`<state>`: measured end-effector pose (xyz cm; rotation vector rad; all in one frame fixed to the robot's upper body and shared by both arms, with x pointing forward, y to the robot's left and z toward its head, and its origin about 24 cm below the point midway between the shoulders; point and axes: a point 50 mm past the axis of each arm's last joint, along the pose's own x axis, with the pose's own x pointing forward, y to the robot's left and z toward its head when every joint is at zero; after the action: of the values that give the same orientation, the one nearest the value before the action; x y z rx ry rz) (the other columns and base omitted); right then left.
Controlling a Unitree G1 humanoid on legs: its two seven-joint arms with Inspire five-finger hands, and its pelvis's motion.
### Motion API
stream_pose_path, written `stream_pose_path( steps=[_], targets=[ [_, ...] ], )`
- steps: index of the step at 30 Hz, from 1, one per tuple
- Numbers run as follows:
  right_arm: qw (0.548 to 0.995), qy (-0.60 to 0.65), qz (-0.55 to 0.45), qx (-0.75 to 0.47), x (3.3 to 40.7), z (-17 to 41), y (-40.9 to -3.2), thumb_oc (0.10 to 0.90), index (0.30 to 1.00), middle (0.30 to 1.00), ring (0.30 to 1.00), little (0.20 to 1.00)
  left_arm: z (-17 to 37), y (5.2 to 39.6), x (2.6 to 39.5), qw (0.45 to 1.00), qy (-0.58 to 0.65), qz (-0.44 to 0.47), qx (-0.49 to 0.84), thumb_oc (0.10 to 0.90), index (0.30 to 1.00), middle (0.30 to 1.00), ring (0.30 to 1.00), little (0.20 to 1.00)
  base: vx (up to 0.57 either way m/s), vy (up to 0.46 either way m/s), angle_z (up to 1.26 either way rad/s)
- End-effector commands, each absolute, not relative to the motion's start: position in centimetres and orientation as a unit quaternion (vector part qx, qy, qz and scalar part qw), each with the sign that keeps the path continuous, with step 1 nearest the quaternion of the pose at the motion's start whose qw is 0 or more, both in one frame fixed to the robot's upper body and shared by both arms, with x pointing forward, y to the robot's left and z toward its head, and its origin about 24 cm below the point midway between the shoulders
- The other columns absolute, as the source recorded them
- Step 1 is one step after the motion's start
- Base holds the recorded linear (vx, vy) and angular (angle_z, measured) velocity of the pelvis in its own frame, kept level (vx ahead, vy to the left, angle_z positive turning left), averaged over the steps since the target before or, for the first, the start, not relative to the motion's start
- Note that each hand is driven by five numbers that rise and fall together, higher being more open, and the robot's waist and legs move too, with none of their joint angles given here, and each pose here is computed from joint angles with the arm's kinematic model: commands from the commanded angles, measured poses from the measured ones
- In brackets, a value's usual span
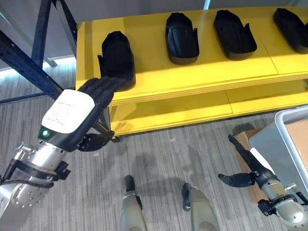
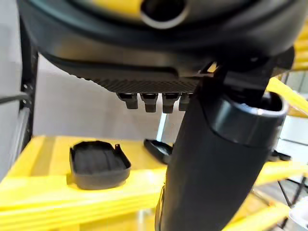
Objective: Move parts from the plastic box to the shelf.
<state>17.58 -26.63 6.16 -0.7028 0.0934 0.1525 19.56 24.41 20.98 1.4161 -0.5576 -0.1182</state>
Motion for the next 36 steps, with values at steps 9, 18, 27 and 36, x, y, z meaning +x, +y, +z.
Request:
stream_pose_path(
  steps=[9,18,27,36],
  targets=[
    [0.928,-0.083,0.071,-0.356,20.1,11.1,-25.9,0.900,1.000,1.000,1.000,1.000,21.9,25.8,23.6,0.775,-0.248,-0.030,0.581,0.900,1.000,1.000,1.000,1.000,-0.01,0.030,-0.06],
    [0.926,-0.086,0.075,-0.359,20.4,11.3,-25.6,0.900,1.000,1.000,1.000,1.000,19.5,26.5,25.0,0.805,-0.203,-0.005,0.558,0.900,1.000,1.000,1.000,1.000,0.00,0.006,-0.04],
    [0.926,-0.080,0.079,-0.361,20.6,11.0,-25.4,0.900,1.000,1.000,1.000,1.000,19.5,27.1,27.2,0.798,-0.193,0.035,0.570,0.900,1.000,1.000,1.000,1.000,0.00,0.000,0.00],
    [0.926,-0.074,0.078,-0.362,20.3,10.8,-25.6,0.900,1.000,1.000,1.000,1.000,21.1,26.9,29.1,0.769,-0.202,0.050,0.604,0.900,1.000,1.000,1.000,1.000,-0.01,-0.006,-0.07]
  ],
)
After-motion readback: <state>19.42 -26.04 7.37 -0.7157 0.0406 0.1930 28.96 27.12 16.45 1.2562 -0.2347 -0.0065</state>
